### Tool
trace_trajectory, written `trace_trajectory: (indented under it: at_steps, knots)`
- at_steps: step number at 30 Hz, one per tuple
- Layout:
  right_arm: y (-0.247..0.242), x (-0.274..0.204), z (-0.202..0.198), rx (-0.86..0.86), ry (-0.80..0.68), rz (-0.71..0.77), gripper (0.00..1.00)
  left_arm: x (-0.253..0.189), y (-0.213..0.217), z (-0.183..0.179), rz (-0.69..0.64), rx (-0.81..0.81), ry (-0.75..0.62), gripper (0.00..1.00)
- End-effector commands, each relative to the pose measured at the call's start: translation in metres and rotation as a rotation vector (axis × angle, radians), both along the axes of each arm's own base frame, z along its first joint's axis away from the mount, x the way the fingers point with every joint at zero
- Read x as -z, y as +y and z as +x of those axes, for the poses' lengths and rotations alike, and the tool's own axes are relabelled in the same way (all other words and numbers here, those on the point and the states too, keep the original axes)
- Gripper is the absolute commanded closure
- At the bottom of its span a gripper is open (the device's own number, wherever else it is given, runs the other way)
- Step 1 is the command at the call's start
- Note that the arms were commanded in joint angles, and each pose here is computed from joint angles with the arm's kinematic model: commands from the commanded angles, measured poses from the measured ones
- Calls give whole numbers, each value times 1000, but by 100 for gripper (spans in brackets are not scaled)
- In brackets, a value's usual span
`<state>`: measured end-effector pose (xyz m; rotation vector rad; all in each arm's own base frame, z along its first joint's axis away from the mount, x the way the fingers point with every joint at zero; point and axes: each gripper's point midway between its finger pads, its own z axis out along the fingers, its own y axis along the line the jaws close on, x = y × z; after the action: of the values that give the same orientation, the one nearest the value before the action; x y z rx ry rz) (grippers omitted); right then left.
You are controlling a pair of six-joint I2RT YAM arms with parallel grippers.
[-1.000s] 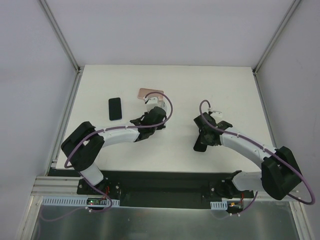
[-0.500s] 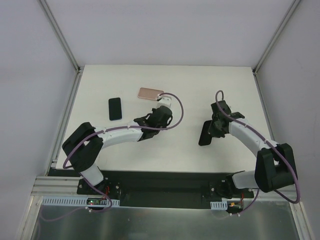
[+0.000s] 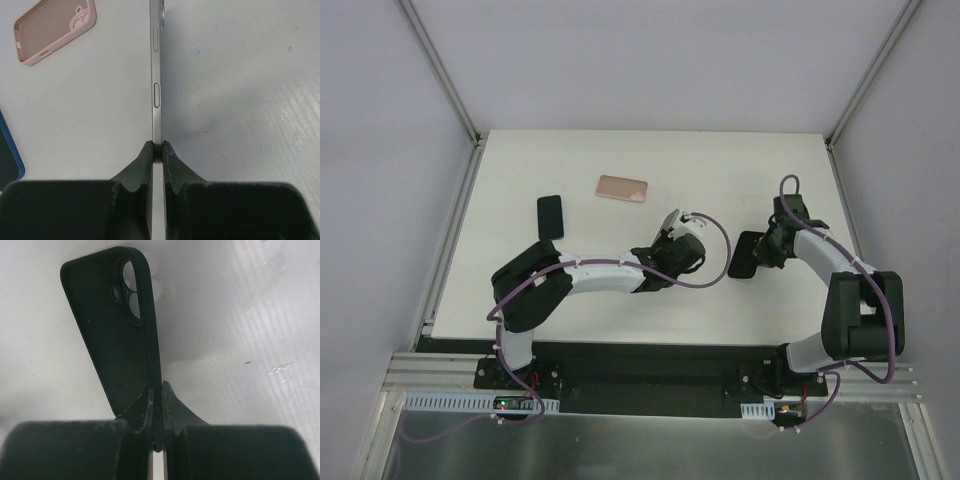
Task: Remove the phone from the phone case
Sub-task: Place the phone case at the center of the board.
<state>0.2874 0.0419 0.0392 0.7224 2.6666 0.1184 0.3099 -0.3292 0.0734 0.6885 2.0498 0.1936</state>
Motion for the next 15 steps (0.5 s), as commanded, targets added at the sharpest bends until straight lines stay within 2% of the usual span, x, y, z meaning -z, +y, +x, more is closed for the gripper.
trace_trajectory:
  at_steps: [1,7,8,9,10,13,15]
  knots:
    - [-46,1,9,148,-32,-100,99,-20,-19,0,5,33,-46,100]
    - [-97,-5,-4,299,-35,-154,98,-24,-62,-10,-26,110,-47,100]
    - [-102,-4,-5,311,-30,-156,95,-16,-67,-11,-14,114,-42,100]
    - [-109,-2,-7,322,-18,-153,89,-21,-74,-10,-11,118,-39,100]
    - [-112,-1,-9,326,-10,-154,69,-22,-80,-10,-10,125,-40,100]
    - [-120,2,-13,335,10,-154,29,-19,-97,-9,-6,145,-38,100]
    - [-119,0,-15,333,10,-150,22,-21,-108,-9,-16,153,-43,100]
